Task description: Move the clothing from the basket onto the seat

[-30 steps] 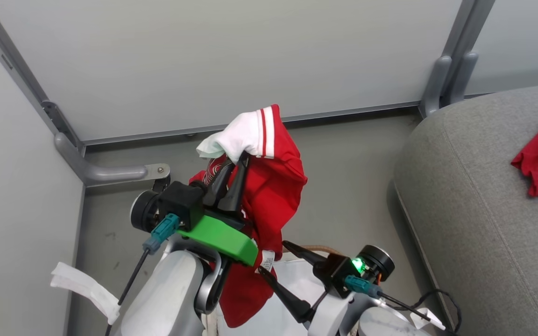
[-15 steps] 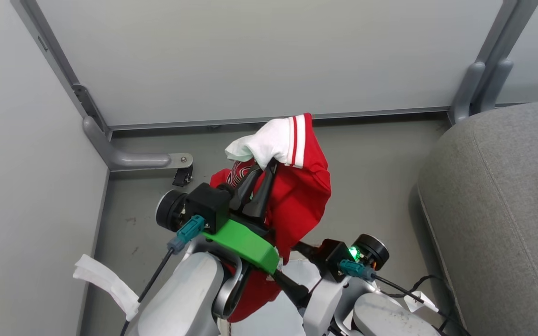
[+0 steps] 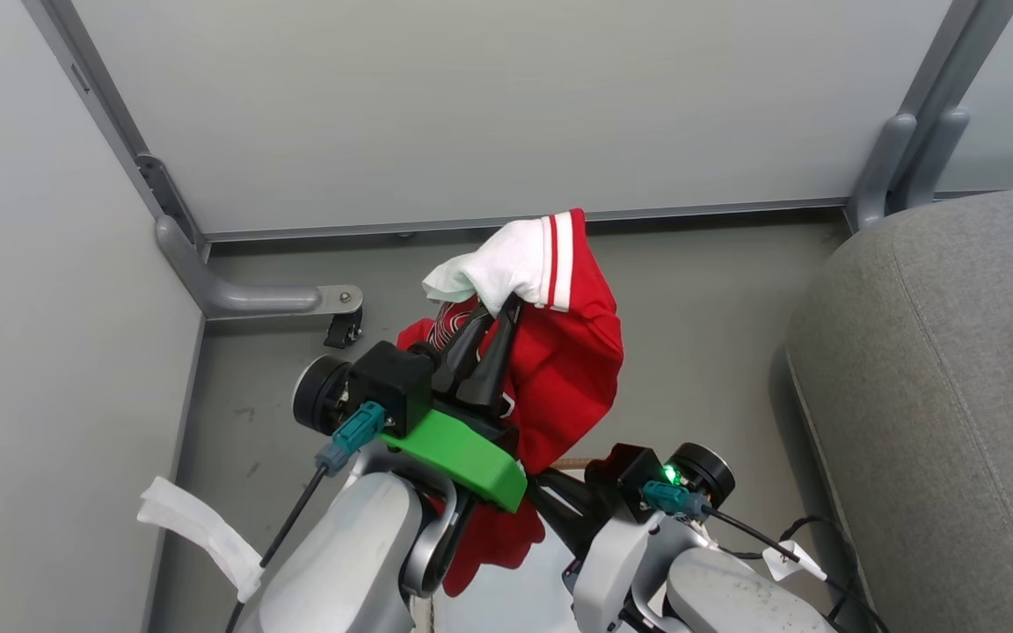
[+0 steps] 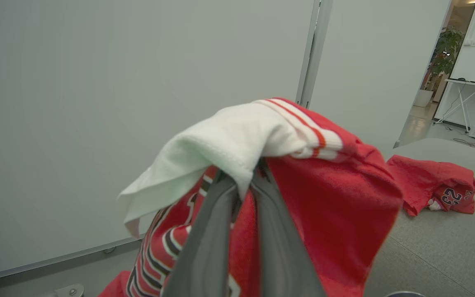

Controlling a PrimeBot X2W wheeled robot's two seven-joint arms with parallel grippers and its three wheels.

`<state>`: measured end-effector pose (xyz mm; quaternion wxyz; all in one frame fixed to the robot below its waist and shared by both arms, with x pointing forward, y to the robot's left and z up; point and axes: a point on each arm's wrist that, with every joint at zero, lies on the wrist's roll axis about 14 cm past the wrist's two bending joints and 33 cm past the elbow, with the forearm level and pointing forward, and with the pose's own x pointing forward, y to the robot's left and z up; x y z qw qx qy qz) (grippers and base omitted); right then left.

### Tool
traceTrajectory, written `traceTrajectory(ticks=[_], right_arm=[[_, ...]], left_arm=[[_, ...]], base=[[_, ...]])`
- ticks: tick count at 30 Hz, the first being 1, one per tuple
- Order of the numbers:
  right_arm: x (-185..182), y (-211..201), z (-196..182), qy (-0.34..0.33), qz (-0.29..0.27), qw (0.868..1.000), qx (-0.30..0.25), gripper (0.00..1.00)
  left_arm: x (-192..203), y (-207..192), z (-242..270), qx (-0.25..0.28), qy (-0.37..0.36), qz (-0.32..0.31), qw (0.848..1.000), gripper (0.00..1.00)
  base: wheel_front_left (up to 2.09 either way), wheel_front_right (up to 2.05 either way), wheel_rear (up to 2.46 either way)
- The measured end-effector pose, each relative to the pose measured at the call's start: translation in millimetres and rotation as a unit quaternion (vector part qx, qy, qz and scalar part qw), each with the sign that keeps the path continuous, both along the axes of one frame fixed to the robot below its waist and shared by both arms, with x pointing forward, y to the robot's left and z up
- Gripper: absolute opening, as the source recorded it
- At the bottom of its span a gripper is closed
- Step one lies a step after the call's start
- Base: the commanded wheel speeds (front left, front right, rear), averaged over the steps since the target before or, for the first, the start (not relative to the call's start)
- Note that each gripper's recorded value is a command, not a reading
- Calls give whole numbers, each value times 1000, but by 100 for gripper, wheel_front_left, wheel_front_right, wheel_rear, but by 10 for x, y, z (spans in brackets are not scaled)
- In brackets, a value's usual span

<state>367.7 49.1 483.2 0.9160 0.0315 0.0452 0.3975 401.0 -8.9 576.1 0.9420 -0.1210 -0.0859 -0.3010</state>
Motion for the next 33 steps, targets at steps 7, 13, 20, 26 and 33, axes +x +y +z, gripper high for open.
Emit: traceTrajectory(ticks=[7, 13, 20, 26, 33], right_arm=[[21, -57, 6, 0, -10, 1000, 1, 0], [40, -123, 69, -10, -21, 1000, 5, 0], [98, -413, 171, -27, -69, 997, 13, 0], [133, -819, 250, -40, -135, 990, 21, 0], [73, -1276, 354, -55, -205, 977, 28, 0]], left_arm=[[10, -35, 61, -7, -7, -2, 1000, 45], [18, -78, 19, 4, -7, -5, 1000, 100], [45, -204, -158, 30, 2, -18, 999, 100], [61, -382, -332, 43, 15, -45, 998, 100], [31, -716, -506, 51, 30, -95, 994, 100]], base=[[0, 0, 0], [0, 0, 0], [0, 0, 0], [0, 0, 0], [0, 0, 0]])
